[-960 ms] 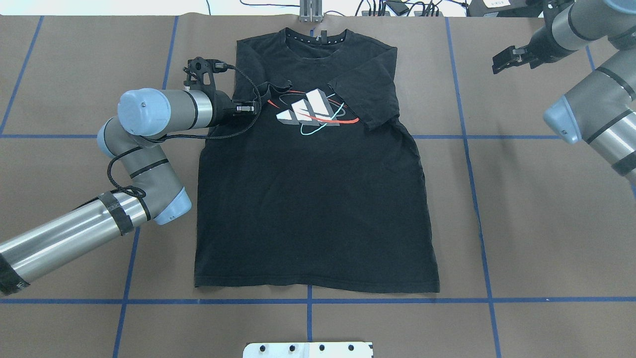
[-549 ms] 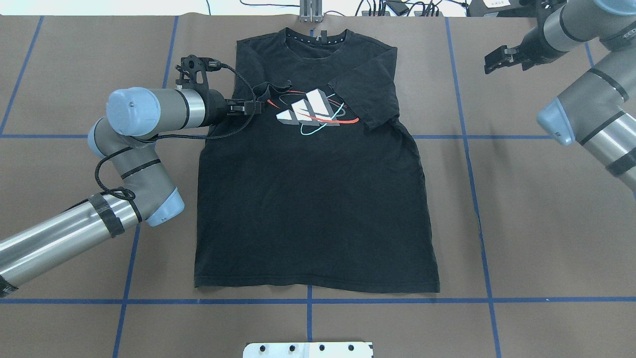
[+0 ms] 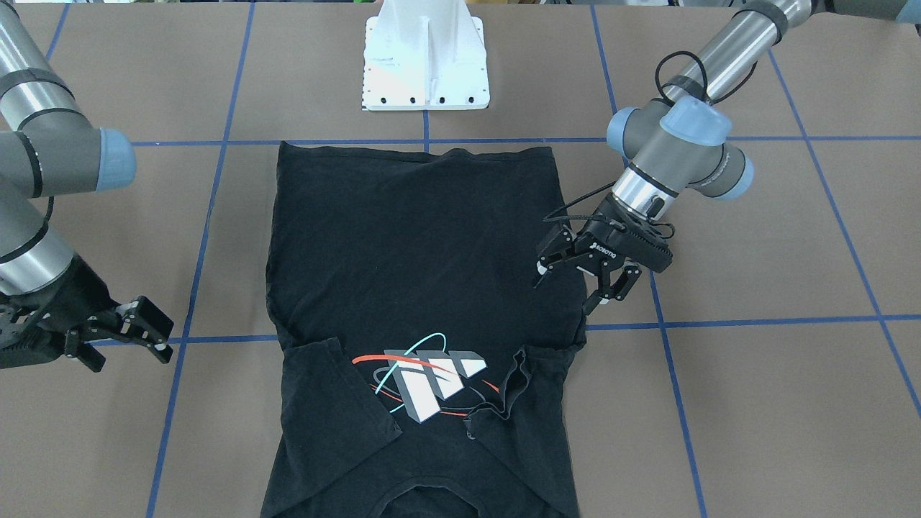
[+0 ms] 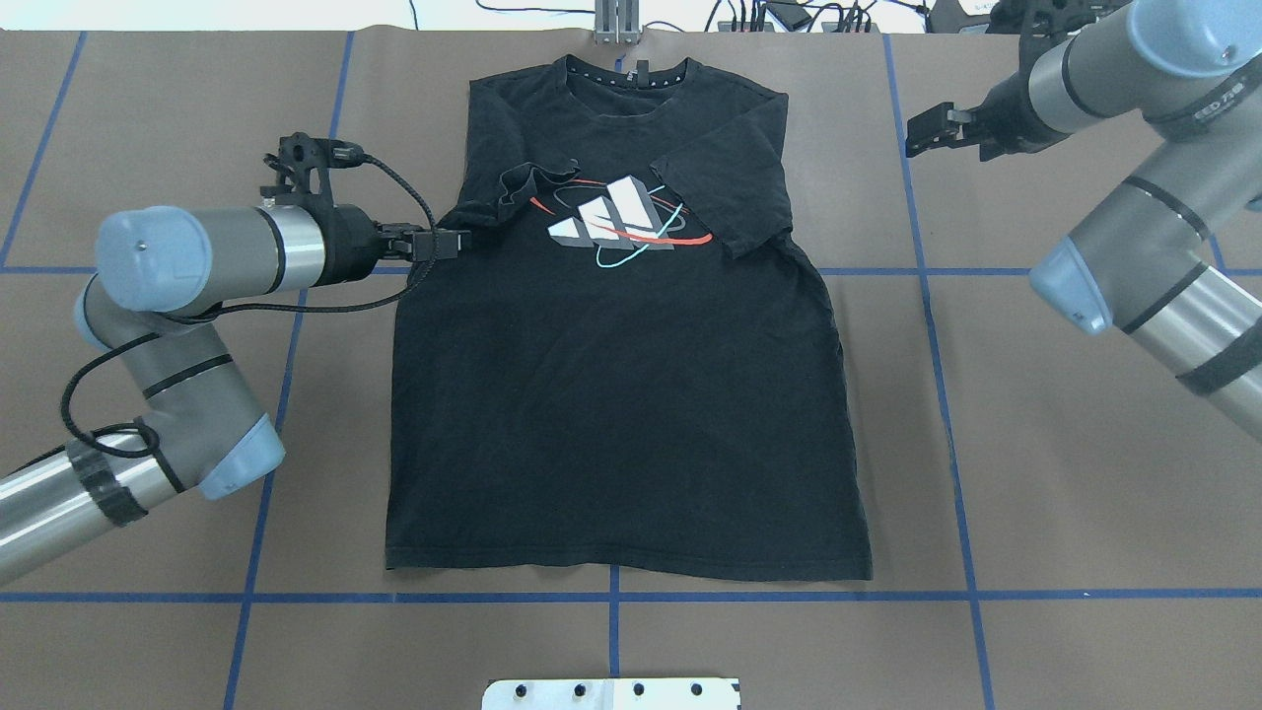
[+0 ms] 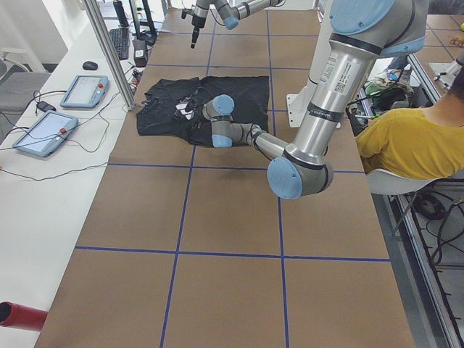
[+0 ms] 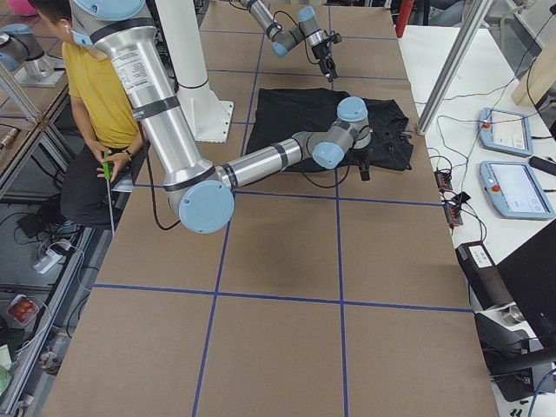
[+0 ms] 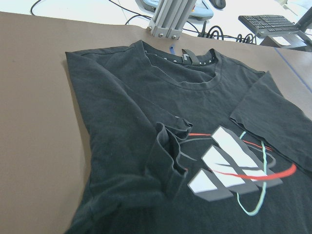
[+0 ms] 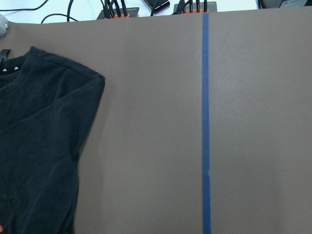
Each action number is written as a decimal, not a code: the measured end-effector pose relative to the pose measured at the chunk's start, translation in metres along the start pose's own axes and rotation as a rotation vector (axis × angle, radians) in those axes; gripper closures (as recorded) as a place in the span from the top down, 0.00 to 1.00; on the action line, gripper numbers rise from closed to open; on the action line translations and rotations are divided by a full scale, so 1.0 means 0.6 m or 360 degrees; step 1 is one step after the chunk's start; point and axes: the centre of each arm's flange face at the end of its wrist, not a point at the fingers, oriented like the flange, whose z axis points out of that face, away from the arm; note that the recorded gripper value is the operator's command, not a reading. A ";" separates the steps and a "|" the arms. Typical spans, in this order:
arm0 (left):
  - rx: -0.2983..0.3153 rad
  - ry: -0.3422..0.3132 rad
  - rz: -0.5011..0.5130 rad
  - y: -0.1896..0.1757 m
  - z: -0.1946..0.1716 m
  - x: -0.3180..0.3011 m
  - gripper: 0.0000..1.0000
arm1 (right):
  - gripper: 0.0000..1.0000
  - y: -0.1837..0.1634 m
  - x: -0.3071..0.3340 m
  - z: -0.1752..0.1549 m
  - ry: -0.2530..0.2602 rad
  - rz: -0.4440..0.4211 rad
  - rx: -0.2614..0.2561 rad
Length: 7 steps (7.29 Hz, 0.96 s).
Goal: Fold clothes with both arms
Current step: 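Move both grippers down to the shirt hem nearest the robot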
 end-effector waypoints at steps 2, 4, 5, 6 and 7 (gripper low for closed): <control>-0.0005 -0.0008 -0.0182 0.042 -0.061 -0.024 1.00 | 1.00 0.147 -0.041 -0.045 -0.0051 0.0079 0.0018; -0.0043 -0.0049 -0.0333 0.144 -0.076 -0.022 1.00 | 1.00 0.306 -0.075 -0.095 -0.0029 0.0153 0.0023; -0.0074 -0.0062 -0.0418 0.213 -0.080 -0.006 1.00 | 1.00 0.375 -0.094 -0.103 -0.0008 0.0180 0.0035; -0.0118 -0.0066 -0.0496 0.284 -0.097 0.016 1.00 | 1.00 0.433 -0.114 -0.103 0.0002 0.0189 0.0052; -0.0179 -0.0075 -0.0564 0.345 -0.127 0.042 1.00 | 1.00 0.475 -0.131 -0.103 -0.0002 0.0189 0.0062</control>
